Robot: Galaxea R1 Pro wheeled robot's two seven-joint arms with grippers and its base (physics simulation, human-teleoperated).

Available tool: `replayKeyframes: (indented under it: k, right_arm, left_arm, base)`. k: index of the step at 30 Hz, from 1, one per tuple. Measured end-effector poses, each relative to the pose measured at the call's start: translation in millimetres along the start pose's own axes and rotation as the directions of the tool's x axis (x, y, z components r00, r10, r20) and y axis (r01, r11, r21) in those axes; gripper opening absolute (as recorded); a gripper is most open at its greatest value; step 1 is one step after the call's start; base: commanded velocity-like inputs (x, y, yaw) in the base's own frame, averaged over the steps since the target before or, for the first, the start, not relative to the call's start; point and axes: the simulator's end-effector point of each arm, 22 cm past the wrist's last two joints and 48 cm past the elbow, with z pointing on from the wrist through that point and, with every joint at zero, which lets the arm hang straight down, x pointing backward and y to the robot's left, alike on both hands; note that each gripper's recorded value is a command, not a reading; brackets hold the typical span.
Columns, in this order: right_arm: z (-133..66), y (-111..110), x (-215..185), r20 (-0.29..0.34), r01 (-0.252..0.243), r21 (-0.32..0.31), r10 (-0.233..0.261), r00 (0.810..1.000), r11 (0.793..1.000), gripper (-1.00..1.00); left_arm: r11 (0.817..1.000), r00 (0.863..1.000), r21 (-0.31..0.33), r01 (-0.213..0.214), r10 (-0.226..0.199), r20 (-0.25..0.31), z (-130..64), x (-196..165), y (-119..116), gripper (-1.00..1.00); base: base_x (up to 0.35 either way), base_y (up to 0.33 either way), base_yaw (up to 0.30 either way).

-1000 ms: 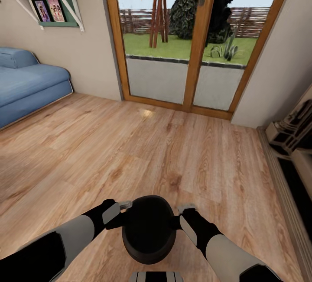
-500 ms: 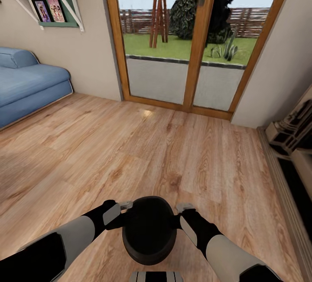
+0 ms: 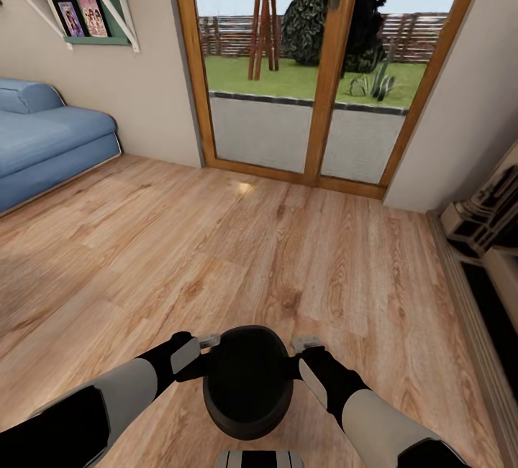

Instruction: Place each of the two pumpkins and all three candles from the living room inside a cabinet in the living room (use any cabinet), then make sure every cabinet is closed, and position the cauldron so it is next to a table in the living room.

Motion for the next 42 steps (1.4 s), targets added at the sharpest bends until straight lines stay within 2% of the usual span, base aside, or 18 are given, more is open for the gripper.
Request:
replayKeyframes:
  k: [34, 42]
  right_arm:
    - [0.0, -0.1, -0.2, 0.002, -0.005, 0.002, 0.005, 1.000, 1.000, -1.00]
    - [0.6, 0.3, -1.2, 0.017, -0.013, 0.002, 0.013, 1.000, 1.000, -1.00]
  left_arm:
    - [1.000, 1.000, 0.001, -0.004, 0.004, 0.000, -0.1, 0.0, 0.1, -1.00]
    - [1.000, 1.000, 0.002, -0.013, 0.013, 0.011, -1.3, -3.4, -0.3, -1.00]
  base:
    - [0.000, 0.000, 0.000]
    - [0.000, 0.000, 0.212]
